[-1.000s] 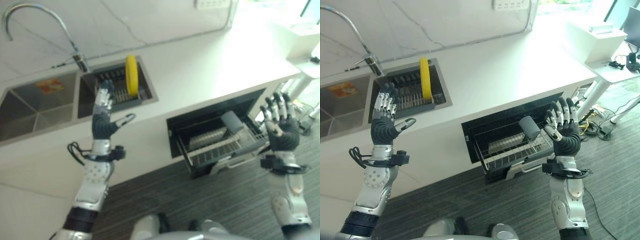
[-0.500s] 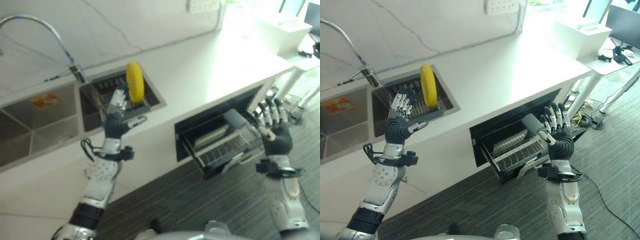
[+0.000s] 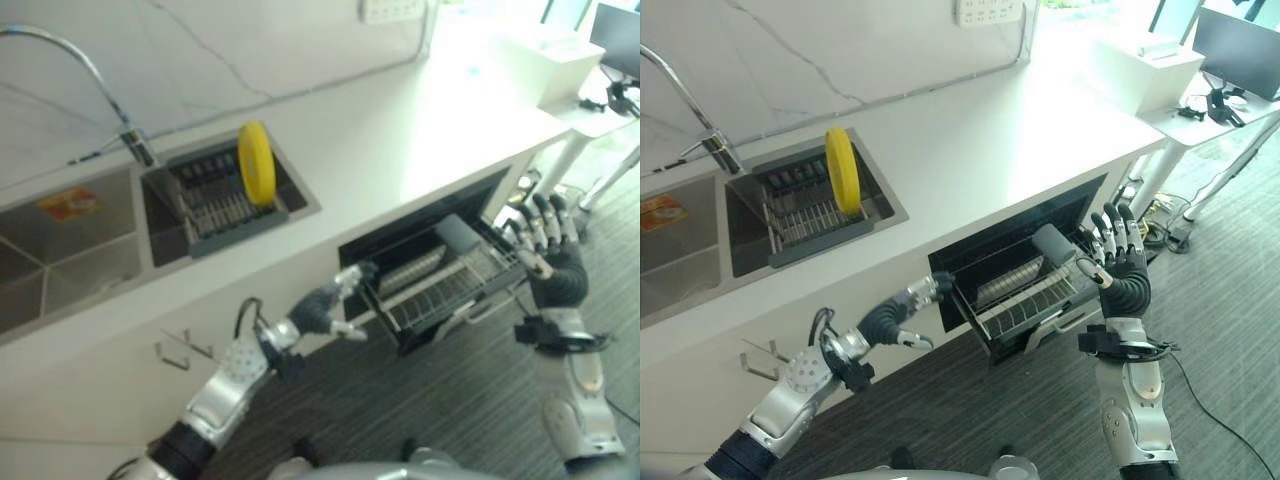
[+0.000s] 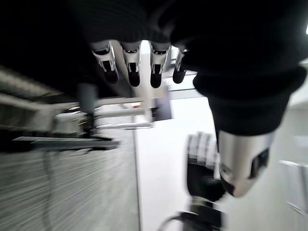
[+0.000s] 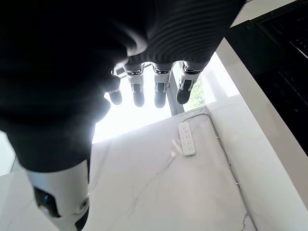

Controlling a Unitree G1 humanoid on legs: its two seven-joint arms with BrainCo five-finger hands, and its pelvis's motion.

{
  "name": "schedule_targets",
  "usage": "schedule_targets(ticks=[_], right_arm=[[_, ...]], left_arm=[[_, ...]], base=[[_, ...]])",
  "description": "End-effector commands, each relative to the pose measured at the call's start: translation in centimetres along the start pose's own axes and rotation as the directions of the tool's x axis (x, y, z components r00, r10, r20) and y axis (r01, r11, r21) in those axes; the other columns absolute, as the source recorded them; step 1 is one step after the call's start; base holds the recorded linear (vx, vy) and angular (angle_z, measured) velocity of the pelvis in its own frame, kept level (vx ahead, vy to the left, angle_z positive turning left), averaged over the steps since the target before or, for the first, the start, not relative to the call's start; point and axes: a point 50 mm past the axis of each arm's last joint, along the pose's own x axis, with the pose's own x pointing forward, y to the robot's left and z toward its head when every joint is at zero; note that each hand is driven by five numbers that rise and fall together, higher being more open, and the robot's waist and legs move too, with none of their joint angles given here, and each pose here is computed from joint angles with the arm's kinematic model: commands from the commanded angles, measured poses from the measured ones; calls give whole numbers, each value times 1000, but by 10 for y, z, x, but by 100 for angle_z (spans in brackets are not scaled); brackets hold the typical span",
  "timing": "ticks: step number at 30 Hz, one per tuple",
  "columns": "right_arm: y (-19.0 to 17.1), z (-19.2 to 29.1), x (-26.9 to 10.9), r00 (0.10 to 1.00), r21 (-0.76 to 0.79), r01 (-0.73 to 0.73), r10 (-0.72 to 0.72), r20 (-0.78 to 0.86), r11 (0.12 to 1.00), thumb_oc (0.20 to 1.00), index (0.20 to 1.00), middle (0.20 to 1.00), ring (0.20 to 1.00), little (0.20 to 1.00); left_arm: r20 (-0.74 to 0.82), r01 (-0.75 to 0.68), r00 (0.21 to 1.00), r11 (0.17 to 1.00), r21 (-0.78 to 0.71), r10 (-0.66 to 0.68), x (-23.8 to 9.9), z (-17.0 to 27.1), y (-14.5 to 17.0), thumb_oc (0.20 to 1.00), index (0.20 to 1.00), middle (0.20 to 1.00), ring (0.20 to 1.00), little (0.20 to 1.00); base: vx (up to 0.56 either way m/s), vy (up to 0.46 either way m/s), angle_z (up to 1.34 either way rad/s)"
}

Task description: Place the dishes in the dishwasher.

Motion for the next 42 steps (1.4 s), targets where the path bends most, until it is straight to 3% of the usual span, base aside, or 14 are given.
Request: schedule_targets(ticks=[1,8,10,12,15,24,42], right_arm=[[6,26,19,987,7,-90,88,136,996,1000,1000,1000,1000,1000],[2,28,21,988,16,-22,19,154,1000,1000,1000,1000,1000,1000],[4,26,20,988,25,-13,9,152,1000,1000,1000,1000,1000,1000],[10,23,21,990,42,-18,12,143,999,1000,1000,1000,1000,1000],[17,26,27,988,41,-50,43,148,998,1000,1000,1000,1000,1000],[3,30,32,987,12,-70,68,143,997,1000,1000,1000,1000,1000],[9,17,17,992,-12,-96,96,85,995,1000,1000,1000,1000,1000]], left_arm=[[-208,-148,966,988,52,156,-19,-41,16,1000,1000,1000,1000,1000],[-545,-317,777,944,93,315,-61,-128,5,1000,1000,1000,1000,1000],[-579,-359,731,925,121,360,-67,-138,2,1000,1000,1000,1000,1000],[-686,-403,601,897,184,411,-81,-154,-2,1000,1000,1000,1000,1000],[-753,-484,526,867,119,397,-87,-165,-12,1000,1000,1000,1000,1000],[-711,-628,498,772,100,497,-92,-163,-4,1000,1000,1000,1000,1000],[-729,-624,498,778,75,470,-104,-174,-26,1000,1000,1000,1000,1000]], base=[[97,78,-7],[110,184,2],[94,88,-9],[72,-44,-36],[27,-144,-39],[29,-139,21],[123,90,-12]])
